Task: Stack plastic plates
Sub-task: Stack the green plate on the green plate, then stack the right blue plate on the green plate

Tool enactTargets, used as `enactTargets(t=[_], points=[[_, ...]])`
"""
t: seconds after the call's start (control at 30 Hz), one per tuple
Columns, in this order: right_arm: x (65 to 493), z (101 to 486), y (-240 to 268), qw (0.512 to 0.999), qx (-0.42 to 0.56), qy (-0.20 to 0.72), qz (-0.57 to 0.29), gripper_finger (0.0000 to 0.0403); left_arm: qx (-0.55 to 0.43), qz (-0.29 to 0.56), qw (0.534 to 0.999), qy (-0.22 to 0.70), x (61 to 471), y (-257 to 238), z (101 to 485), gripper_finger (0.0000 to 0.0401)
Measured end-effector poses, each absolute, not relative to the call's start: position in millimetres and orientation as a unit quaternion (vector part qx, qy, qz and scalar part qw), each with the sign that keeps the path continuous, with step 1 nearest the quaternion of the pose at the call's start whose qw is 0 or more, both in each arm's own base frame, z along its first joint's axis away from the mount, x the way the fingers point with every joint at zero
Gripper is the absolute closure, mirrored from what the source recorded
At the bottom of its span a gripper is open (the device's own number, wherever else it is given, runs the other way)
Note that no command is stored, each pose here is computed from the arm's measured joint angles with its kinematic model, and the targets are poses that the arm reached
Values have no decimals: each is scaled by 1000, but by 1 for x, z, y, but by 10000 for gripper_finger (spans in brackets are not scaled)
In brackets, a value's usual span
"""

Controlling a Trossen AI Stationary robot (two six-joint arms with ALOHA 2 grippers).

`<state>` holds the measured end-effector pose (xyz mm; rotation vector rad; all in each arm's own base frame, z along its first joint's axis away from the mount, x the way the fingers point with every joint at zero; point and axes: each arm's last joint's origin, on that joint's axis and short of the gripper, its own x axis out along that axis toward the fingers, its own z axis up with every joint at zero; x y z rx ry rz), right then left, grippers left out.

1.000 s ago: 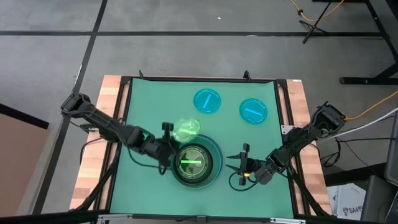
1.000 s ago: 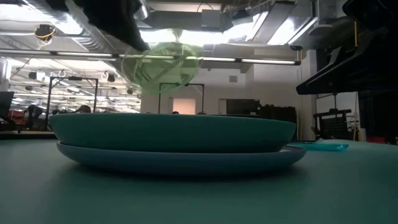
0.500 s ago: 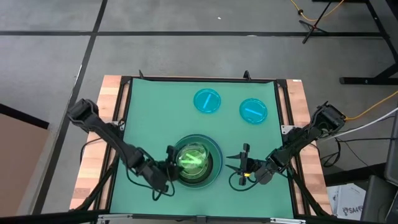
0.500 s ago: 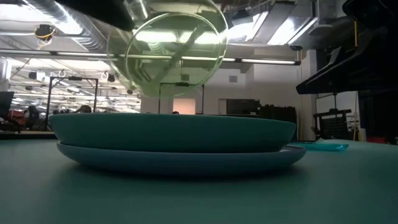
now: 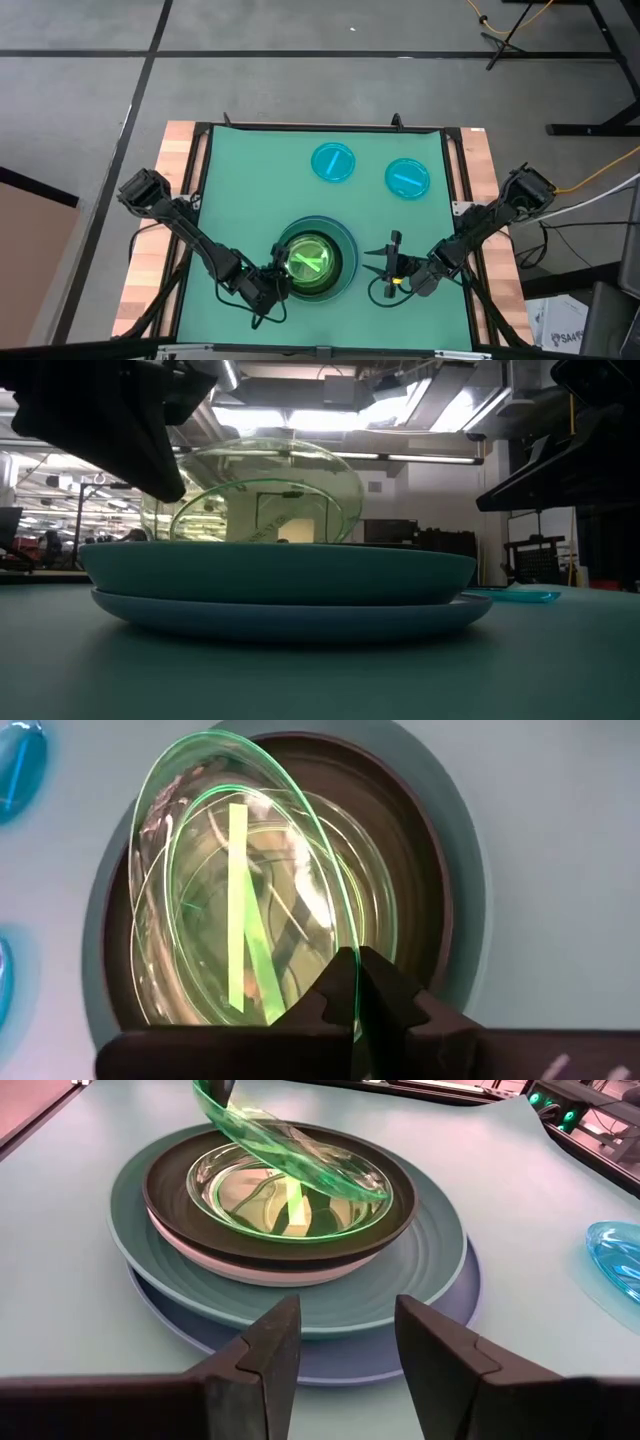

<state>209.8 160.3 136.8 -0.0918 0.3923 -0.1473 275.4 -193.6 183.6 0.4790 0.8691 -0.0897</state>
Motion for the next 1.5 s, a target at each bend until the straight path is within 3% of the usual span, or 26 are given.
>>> enactTargets(t=[0.13, 0.33, 0.53, 0.87, 1.23, 1.5], points=[[210, 137, 160, 977, -45, 194, -73, 247, 232, -39, 874, 426, 276, -190, 183, 393], [210, 137, 160, 977, -45, 194, -73, 247, 228, -24, 867, 442, 280, -179, 181, 341], [210, 137, 160, 977, -45, 194, -73, 247, 191, -64, 865, 460, 287, -181, 193, 302], [210, 137, 160, 978, -29, 193, -76, 247, 76, -16, 840, 538, 268, -195, 208, 298], [209, 151, 154, 978, -33, 159, -127, 247, 131, 46, 877, 459, 248, -207, 199, 298], [206, 185, 111, 967, -35, 172, -182, 267, 99, 25, 915, 390, 223, -186, 192, 298]])
